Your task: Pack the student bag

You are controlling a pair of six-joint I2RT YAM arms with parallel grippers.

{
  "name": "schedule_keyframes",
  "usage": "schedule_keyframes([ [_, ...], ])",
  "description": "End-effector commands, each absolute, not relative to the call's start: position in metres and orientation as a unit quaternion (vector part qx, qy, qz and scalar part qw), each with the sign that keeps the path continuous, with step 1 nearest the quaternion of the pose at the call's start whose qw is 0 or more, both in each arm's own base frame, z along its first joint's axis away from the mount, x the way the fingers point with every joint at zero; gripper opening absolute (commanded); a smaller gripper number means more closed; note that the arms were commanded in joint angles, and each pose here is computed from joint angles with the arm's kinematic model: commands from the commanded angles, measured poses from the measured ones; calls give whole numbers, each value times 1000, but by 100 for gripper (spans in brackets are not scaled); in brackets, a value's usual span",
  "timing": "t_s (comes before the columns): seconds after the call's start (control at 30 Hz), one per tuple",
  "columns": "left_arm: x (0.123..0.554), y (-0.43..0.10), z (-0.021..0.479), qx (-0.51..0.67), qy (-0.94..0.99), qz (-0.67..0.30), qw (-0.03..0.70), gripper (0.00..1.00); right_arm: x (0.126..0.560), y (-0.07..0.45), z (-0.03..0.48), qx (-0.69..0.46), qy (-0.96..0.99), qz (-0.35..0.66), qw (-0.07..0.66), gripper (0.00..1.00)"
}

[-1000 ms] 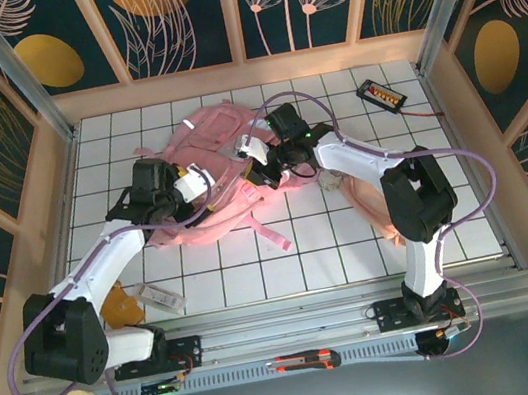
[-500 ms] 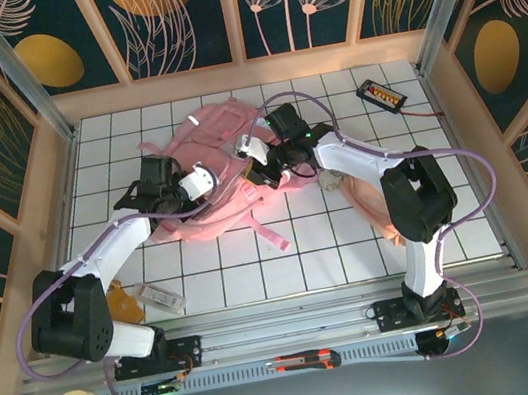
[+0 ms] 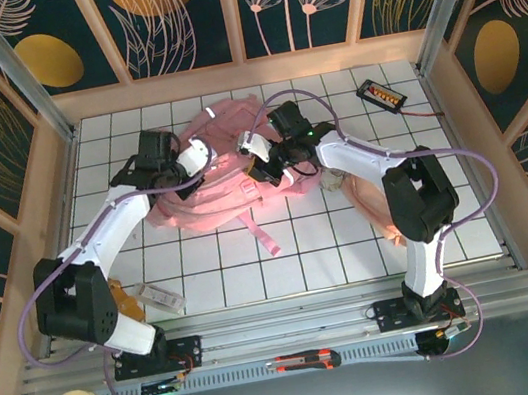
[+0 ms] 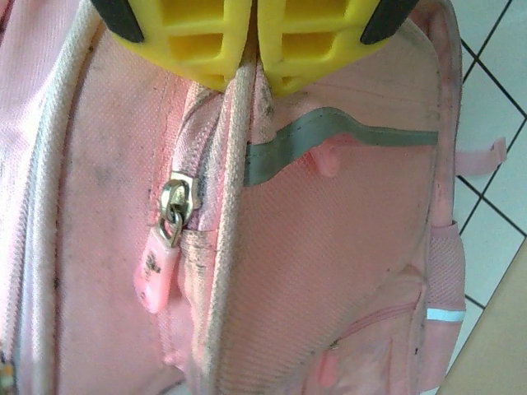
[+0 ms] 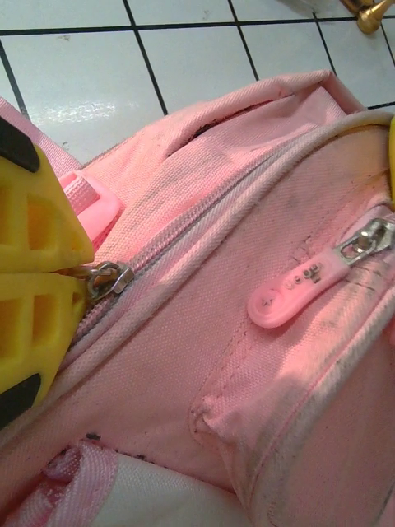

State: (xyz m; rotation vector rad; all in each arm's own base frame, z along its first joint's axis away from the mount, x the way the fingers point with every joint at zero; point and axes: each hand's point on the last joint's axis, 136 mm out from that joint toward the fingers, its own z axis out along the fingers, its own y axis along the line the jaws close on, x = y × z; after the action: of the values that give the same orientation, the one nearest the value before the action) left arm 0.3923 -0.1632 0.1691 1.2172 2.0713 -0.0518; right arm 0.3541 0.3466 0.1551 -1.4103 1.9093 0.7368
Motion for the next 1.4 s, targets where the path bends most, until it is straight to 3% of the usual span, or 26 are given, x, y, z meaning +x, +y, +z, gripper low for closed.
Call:
schedule_keyframes([
  [0.0, 411, -187, 211, 428, 805, -40, 409, 0, 341, 363, 210, -538, 690, 309, 373, 0],
  [0.27, 405, -227, 221, 437, 802, -22, 406, 0, 311, 378, 206, -512, 722, 344, 313, 0],
  [0.57, 403, -256, 238, 366, 828, -84, 415, 0, 301, 418, 219, -447, 737, 417, 289, 0],
  [0.83, 401, -251, 261, 242, 864, -137, 420, 0, 332, 383, 236, -264, 776, 448, 356, 0],
  [1.13, 407, -263, 279, 37, 884, -242, 399, 0, 328, 387, 229, -143, 777, 538, 293, 0],
  [1.37, 415, -261, 295, 2, 884, -225, 410, 0, 333, 363, 224, -69, 792, 539, 279, 0],
])
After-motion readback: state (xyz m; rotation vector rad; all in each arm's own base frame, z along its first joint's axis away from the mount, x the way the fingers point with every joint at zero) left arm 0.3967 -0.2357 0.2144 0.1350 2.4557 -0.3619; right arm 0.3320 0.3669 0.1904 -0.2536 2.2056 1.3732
